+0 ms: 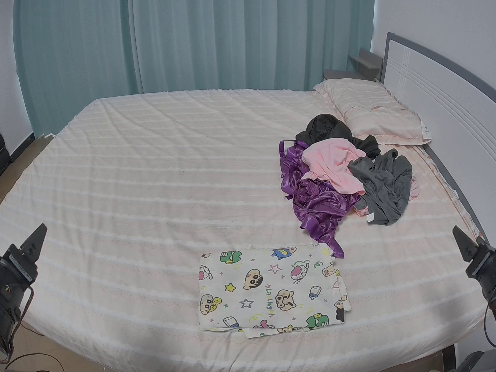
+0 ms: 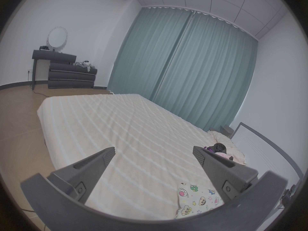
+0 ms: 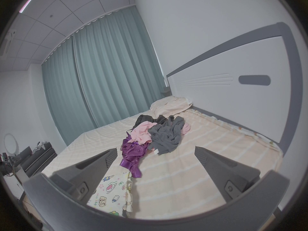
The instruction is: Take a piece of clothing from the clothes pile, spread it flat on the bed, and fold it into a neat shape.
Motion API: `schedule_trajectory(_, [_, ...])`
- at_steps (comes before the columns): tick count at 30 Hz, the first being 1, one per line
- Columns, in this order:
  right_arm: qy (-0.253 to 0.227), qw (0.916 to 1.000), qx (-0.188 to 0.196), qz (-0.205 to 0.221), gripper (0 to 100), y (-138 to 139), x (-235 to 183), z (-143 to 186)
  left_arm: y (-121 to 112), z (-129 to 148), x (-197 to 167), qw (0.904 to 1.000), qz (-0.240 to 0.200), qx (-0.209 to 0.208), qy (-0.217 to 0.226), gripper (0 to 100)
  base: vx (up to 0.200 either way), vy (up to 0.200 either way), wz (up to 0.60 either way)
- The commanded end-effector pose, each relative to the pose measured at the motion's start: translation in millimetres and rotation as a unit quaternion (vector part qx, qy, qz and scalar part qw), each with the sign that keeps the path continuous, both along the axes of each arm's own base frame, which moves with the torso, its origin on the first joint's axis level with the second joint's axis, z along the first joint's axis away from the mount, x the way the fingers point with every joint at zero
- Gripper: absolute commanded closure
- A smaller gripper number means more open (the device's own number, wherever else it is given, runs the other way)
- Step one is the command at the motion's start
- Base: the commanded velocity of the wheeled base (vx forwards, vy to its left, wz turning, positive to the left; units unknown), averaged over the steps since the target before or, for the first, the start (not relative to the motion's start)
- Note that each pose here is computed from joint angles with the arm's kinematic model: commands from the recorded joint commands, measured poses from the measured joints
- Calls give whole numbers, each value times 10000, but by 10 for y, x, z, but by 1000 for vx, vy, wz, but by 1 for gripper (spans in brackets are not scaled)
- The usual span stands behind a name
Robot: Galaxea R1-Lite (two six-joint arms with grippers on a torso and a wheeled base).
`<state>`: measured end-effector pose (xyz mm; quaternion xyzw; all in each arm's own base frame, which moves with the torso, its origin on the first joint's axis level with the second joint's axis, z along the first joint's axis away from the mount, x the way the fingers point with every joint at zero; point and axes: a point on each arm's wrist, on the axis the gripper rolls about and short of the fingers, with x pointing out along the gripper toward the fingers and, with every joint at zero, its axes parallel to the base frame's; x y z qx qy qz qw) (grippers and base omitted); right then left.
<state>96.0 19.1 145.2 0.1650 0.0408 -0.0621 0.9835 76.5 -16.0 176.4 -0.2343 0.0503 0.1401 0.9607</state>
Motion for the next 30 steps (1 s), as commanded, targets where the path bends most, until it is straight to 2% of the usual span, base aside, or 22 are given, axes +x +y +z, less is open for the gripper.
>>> schedule_trajectory(1, [-532,9974,-229,-427,0,-193,-542,-105,200,-166,-451,9978,336,336,-472,0,0,0,0])
schedule_trajectory(5, [-478,9961,-397,-625,0,-243,-740,-219,256,-246,-613,9936,531,755,-644,0,0,0,0])
schedule_trajectory(9, [-457,9930,-593,-915,0,-268,-870,-305,280,-270,-702,9917,569,789,-847,0,0,0,0])
schedule_trajectory(14, [-608,9870,-1033,-1071,0,-267,-1006,-373,294,-303,-756,9892,756,938,-836,0,0,0,0])
schedule_trajectory(17, [-549,9838,-1278,-1132,0,-247,-1094,-453,306,-329,-829,9838,930,1314,-788,0,0,0,0])
schedule_trajectory(23, [-462,9803,-1420,-1296,0,-240,-1145,-448,341,-388,-1020,9762,943,1644,-1058,0,0,0,0])
schedule_trajectory(26, [-320,9784,-1490,-1398,0,-246,-1136,-500,357,-449,-1070,9773,847,1772,-795,0,0,0,0])
schedule_trajectory(27, [-100,9760,-1617,-1454,0,-251,-1125,-572,357,-472,-1077,9771,859,1858,-578,0,0,0,0])
schedule_trajectory(30, [130,9706,-1726,-1673,0,-262,-1131,-601,371,-416,-1129,9733,922,2080,-319,0,0,0,0])
